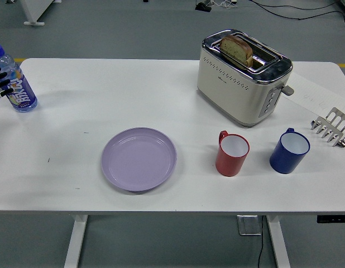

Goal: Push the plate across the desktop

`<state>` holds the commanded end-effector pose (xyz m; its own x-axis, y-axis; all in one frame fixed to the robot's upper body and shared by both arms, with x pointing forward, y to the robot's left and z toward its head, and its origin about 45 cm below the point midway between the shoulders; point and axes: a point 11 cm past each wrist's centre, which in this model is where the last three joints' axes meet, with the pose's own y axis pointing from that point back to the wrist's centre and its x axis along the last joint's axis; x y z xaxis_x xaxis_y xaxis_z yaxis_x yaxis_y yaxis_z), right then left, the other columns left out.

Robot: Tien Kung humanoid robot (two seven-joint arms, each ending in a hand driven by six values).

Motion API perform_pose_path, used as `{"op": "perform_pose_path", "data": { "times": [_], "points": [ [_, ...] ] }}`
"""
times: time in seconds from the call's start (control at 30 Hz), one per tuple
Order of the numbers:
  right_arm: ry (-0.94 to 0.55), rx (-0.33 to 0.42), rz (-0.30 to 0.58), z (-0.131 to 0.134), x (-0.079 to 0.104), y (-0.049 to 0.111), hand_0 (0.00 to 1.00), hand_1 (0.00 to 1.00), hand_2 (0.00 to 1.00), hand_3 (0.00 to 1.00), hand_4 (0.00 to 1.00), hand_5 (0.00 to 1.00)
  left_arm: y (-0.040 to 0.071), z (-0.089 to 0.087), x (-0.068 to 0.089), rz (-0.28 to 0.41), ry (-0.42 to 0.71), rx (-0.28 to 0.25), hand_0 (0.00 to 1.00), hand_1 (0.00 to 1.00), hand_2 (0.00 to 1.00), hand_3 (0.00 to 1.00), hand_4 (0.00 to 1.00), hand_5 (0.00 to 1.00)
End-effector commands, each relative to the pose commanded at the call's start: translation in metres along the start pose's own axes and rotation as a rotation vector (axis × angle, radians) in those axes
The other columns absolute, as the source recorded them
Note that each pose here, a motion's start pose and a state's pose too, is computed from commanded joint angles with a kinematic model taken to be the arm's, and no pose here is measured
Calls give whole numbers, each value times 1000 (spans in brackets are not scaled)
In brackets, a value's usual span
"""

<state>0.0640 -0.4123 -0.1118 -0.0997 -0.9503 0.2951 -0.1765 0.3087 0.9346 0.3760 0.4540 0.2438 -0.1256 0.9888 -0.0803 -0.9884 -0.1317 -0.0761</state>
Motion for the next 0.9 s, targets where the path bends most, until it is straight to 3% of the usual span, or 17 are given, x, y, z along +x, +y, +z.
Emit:
{"op": "perform_pose_path", "data": {
  "times": [0.9],
  "points": [
    [-1, -22, 1, 10, -1, 0, 675, 674, 751, 698, 318, 318, 2, -2, -2, -10, -2, 2, 689, 758, 759, 717, 543, 998]
  ]
}}
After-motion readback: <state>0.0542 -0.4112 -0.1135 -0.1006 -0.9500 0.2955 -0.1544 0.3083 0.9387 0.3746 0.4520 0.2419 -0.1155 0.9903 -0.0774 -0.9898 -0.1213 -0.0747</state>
